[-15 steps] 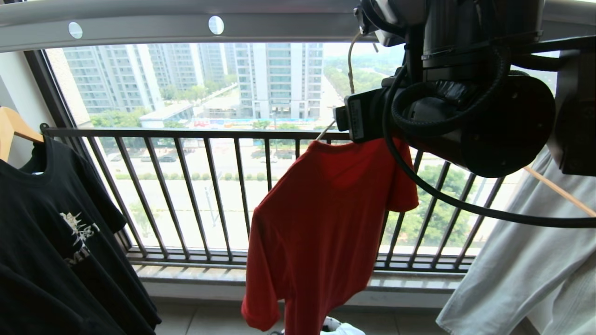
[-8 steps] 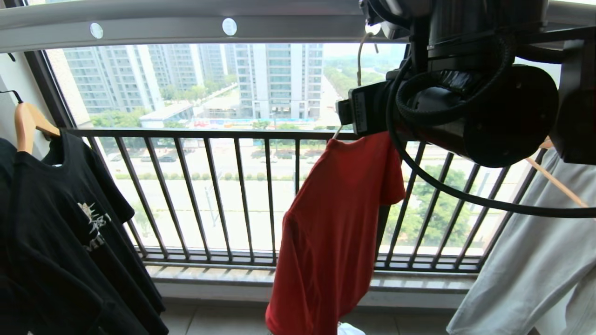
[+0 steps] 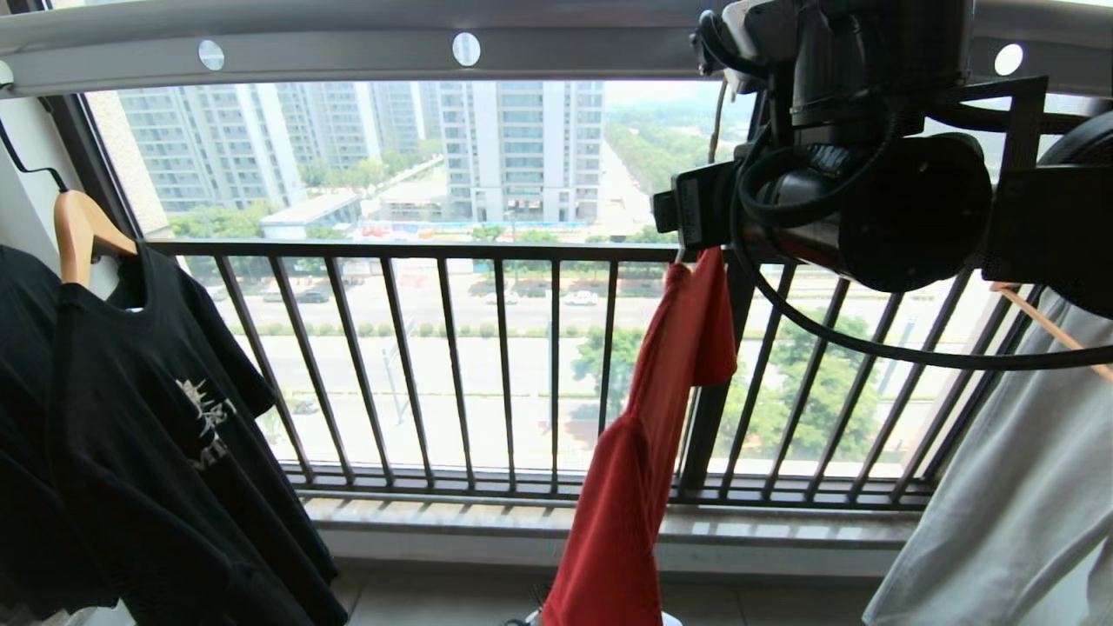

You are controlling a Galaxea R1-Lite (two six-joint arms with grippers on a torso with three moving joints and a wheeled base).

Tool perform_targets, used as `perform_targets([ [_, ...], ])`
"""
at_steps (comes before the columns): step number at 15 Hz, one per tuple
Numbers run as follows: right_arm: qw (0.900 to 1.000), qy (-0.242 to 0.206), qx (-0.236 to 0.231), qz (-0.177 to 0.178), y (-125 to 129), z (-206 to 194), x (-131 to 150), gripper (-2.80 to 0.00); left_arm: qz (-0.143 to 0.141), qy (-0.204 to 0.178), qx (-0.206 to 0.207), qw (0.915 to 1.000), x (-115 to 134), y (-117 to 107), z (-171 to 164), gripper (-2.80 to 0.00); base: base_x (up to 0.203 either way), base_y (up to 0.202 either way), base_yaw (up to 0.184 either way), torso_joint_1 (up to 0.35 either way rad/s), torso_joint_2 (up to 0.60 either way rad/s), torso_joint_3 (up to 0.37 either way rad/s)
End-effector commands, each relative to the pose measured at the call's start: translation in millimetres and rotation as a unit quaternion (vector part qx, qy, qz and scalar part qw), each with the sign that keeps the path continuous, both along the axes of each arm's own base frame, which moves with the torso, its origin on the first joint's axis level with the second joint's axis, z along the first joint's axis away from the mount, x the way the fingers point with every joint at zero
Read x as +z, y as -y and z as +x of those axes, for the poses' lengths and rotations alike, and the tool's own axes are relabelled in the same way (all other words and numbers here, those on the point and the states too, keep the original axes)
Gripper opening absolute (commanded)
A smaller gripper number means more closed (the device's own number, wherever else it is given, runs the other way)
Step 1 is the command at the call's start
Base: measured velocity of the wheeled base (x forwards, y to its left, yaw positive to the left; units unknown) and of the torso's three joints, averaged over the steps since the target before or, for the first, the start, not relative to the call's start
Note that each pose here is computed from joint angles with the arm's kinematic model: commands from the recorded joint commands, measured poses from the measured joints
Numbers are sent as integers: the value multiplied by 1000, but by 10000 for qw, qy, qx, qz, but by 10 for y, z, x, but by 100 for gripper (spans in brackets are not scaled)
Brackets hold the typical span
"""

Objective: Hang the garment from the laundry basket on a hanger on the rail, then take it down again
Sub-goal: Take the clothes off the clothes rack

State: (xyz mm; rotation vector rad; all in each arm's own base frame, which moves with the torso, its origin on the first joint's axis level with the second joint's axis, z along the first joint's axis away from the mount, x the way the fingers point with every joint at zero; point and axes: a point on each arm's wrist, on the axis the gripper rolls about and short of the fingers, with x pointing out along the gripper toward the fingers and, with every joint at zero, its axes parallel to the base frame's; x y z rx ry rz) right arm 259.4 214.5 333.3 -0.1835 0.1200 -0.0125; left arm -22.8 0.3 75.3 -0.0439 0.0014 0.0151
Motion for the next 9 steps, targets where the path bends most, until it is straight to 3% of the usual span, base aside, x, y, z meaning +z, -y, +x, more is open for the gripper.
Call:
perform_targets([
  [1, 9999, -67, -85, -23, 92, 138, -47, 0, -3, 1, 1, 10000, 0, 0, 0, -280, 0, 0, 0, 0, 0, 0],
  [9, 9997, 122, -35, 187, 167, 394, -36, 0, -3, -3, 1, 10000, 0, 0, 1, -280, 0, 0, 0, 0, 0, 0],
])
